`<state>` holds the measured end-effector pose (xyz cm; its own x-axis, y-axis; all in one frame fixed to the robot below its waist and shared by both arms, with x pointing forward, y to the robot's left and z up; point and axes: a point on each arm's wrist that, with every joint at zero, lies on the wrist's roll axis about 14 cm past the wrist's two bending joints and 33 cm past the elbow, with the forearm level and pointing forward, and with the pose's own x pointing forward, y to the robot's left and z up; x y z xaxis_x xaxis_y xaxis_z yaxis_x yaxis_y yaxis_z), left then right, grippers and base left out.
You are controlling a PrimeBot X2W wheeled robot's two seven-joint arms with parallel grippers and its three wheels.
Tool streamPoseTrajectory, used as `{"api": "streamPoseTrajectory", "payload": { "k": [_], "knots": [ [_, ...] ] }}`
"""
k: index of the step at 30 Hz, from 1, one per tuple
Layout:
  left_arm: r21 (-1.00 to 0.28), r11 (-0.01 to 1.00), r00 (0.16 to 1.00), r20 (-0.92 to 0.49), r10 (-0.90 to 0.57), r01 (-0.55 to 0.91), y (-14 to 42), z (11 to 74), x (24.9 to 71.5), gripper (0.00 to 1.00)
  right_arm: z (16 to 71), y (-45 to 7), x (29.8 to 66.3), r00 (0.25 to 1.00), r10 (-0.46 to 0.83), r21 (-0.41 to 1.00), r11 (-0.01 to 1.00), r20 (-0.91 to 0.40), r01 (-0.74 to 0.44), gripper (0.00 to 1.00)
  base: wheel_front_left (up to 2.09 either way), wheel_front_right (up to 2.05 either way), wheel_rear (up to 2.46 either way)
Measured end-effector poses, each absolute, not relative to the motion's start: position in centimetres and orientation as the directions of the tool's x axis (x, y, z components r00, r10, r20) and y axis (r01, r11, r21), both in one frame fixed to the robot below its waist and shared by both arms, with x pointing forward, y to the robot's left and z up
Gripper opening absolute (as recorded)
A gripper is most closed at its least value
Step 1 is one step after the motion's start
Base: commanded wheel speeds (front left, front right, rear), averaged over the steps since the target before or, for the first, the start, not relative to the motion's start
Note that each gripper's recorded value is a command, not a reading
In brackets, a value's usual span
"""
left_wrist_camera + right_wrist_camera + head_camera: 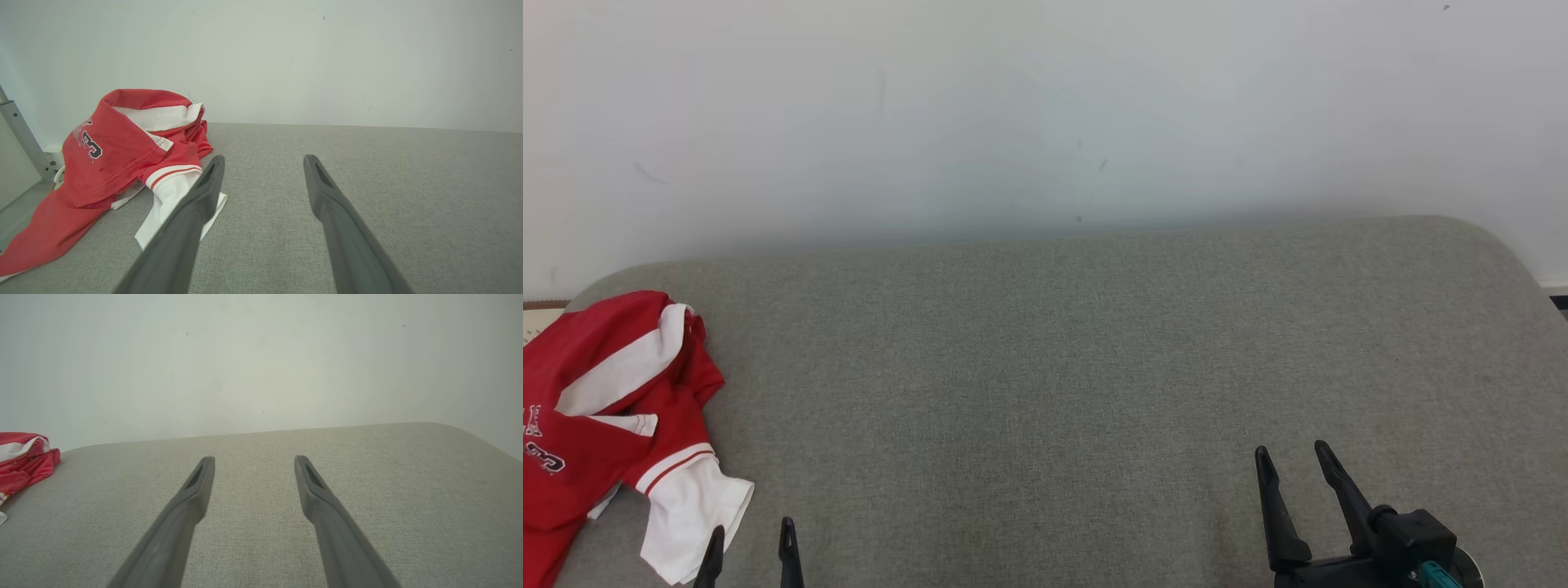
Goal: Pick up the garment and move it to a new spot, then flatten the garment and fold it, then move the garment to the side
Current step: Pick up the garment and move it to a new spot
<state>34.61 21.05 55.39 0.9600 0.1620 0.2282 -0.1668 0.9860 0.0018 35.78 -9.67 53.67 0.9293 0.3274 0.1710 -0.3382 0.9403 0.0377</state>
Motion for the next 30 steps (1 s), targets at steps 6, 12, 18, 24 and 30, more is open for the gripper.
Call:
{"api": "streamPoseTrajectory", "payload": {
  "k": [6,12,18,24,30],
  "knots": [
    [0.001,0.986,0.961,0.226,0.161,-0.166,21.0,55.3,34.6,1.00,53.5,-9.7,35.8,0.931,0.326,0.040,0.941,0.166,-0.337,1.00,0.00,0.00,0.00],
    [0.000,0.984,0.959,0.224,0.173,-0.177,21.3,55.2,34.4,1.00,53.4,-9.4,35.8,0.929,0.333,0.044,0.938,0.164,-0.344,1.00,0.00,0.00,0.00],
    [-0.002,0.978,0.953,0.225,0.205,-0.210,22.4,55.2,33.6,1.00,53.2,-8.2,35.9,0.919,0.363,0.054,0.926,0.157,-0.375,1.00,0.00,0.00,0.00],
    [-0.004,0.965,0.942,0.219,0.255,-0.261,24.0,55.0,32.5,1.00,53.2,-6.6,36.1,0.901,0.405,0.058,0.907,0.155,-0.417,1.00,0.00,0.00,0.00],
    [-0.003,0.945,0.923,0.213,0.320,-0.327,26.1,54.7,30.7,1.00,53.0,-4.2,36.3,0.871,0.468,0.063,0.874,0.149,-0.481,1.00,0.00,0.00,0.00]
  ]
}}
